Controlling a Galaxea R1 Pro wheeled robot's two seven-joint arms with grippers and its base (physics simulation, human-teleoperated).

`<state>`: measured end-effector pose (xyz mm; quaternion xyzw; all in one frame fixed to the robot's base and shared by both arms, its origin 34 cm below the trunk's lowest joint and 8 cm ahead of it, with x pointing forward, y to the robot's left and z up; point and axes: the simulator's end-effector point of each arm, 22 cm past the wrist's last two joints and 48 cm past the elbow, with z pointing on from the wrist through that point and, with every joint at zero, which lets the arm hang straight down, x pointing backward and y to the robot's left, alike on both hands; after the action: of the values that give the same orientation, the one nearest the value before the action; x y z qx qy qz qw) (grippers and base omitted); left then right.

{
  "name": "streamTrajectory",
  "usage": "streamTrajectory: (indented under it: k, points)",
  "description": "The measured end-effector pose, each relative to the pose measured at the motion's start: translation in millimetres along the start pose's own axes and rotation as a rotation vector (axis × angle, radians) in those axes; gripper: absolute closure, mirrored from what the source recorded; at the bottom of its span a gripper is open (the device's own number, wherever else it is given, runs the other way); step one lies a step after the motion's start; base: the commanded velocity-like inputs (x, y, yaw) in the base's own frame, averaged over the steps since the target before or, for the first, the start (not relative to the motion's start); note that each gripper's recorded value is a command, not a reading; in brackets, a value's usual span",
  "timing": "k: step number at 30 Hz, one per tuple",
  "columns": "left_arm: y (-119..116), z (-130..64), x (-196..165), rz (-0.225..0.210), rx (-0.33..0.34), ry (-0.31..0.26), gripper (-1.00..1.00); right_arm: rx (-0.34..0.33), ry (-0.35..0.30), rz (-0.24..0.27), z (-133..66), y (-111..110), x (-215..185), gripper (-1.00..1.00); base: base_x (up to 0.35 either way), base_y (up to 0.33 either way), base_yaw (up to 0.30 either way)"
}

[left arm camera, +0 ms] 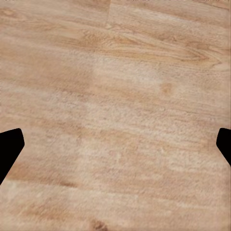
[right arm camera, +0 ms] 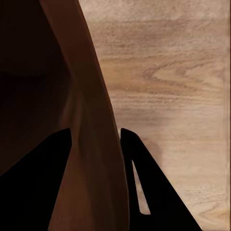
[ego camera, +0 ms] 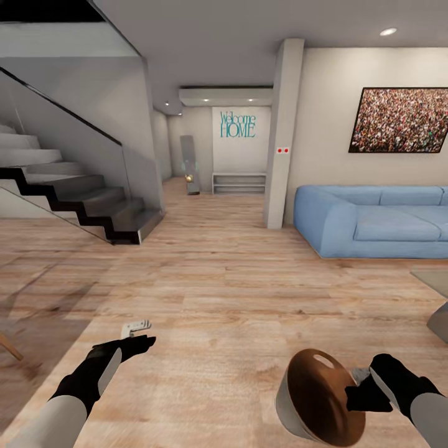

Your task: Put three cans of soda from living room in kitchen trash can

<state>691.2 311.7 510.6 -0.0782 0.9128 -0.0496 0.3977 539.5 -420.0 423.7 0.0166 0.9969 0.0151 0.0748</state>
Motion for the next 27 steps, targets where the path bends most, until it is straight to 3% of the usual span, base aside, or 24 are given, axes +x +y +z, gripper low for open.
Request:
streamTrajectory:
  k: [13,16,18,22,27]
  points:
    - [-5,-14.5,-24,0.001,0.0,0.0,-1.0,0.038,0.023,-0.009,-25.1,-13,0,1.0,0.0,0.0,0.0]
    - [-6,-17.9,-30,0.001,-0.001,0.001,-1.0,0.051,0.034,0.009,-30.2,-30,10,1.0,0.0,0.0,0.0]
    - [-7,-20.1,-33,0.002,-0.001,0.001,-1.0,0.086,0.038,-0.012,-34.5,-45,14,1.0,0.0,0.0,0.0]
    - [-8,-23.5,-39,0.002,-0.001,0.001,-1.0,0.067,0.023,0.012,-39.0,-46,14,1.0,0.0,0.0,0.0]
    - [-9,-23.4,-38,0.002,0.001,0.001,-1.0,0.104,0.059,-0.038,-32.4,-52,30,1.0,0.0,0.0,0.0]
